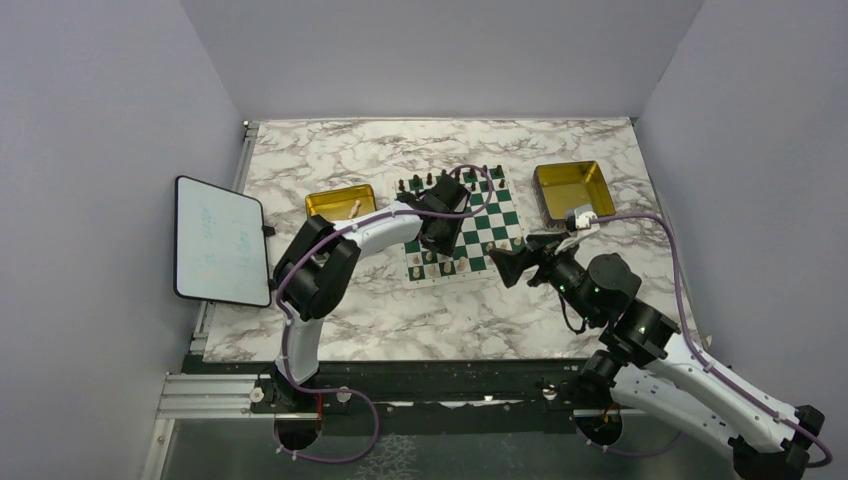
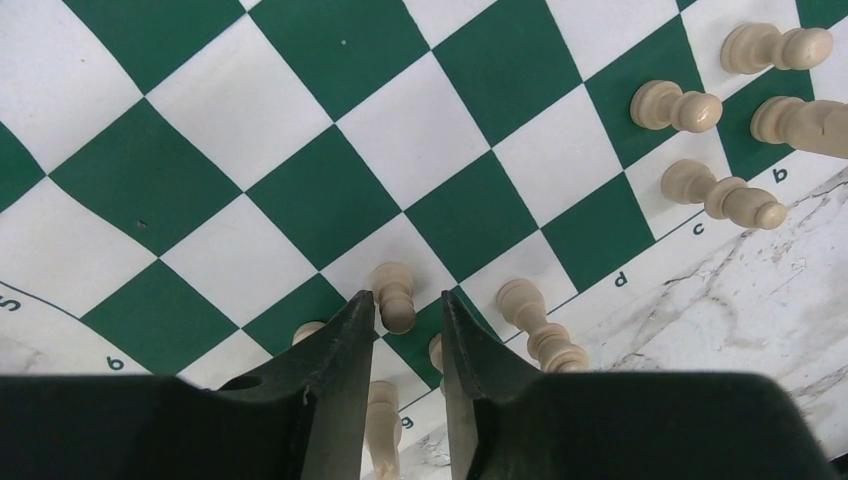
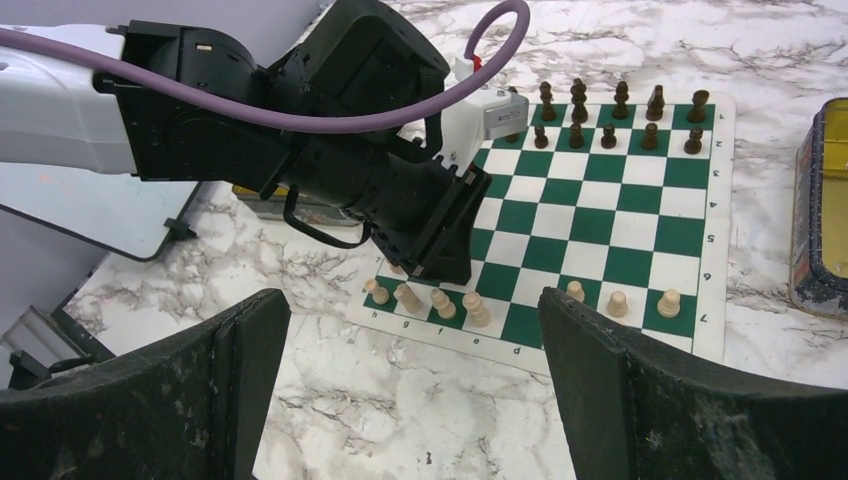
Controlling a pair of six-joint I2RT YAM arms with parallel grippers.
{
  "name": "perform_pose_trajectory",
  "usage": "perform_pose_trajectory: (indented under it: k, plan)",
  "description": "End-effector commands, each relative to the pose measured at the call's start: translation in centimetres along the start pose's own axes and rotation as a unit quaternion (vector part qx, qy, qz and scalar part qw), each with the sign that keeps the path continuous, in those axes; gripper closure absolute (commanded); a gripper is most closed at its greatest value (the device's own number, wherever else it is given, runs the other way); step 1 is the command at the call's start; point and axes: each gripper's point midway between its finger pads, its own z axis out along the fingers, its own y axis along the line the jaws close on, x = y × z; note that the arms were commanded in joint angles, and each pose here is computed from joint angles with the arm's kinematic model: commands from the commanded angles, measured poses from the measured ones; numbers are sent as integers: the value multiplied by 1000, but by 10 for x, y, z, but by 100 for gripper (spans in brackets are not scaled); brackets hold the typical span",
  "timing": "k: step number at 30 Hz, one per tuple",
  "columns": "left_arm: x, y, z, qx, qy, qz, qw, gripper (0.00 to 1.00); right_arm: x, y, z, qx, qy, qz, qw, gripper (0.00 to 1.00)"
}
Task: Set up the chess pieces on the board
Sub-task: Place the chess piece on the chessboard, then pick up the chess piece from the storage box.
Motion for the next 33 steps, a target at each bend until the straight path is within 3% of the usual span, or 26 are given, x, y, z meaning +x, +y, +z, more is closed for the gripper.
perform_pose_trajectory:
  k: [1, 11, 18, 24, 29, 33]
  plan:
    - [-23, -12, -20, 19, -33, 6, 999, 67, -2, -1, -1, 4, 4, -7, 1000, 0]
    - [-64, -25, -41, 31, -82, 9, 996, 61, 0, 4, -1, -5, 7, 8, 1000, 0]
    - [-96, -10, -75, 23, -131, 3, 991, 55, 19, -6, 3, 17, 35, -2, 999, 0]
    - [-114, 37, -108, 12, -161, -28, 987, 53, 36, -19, 3, 51, 53, 12, 997, 0]
    - [-108, 99, -125, -22, -164, -66, 984, 53, 42, -36, 3, 95, 51, 9, 994, 0]
    - [-96, 149, -136, -62, -162, -94, 980, 54, 48, -32, 6, 83, 71, -14, 994, 0]
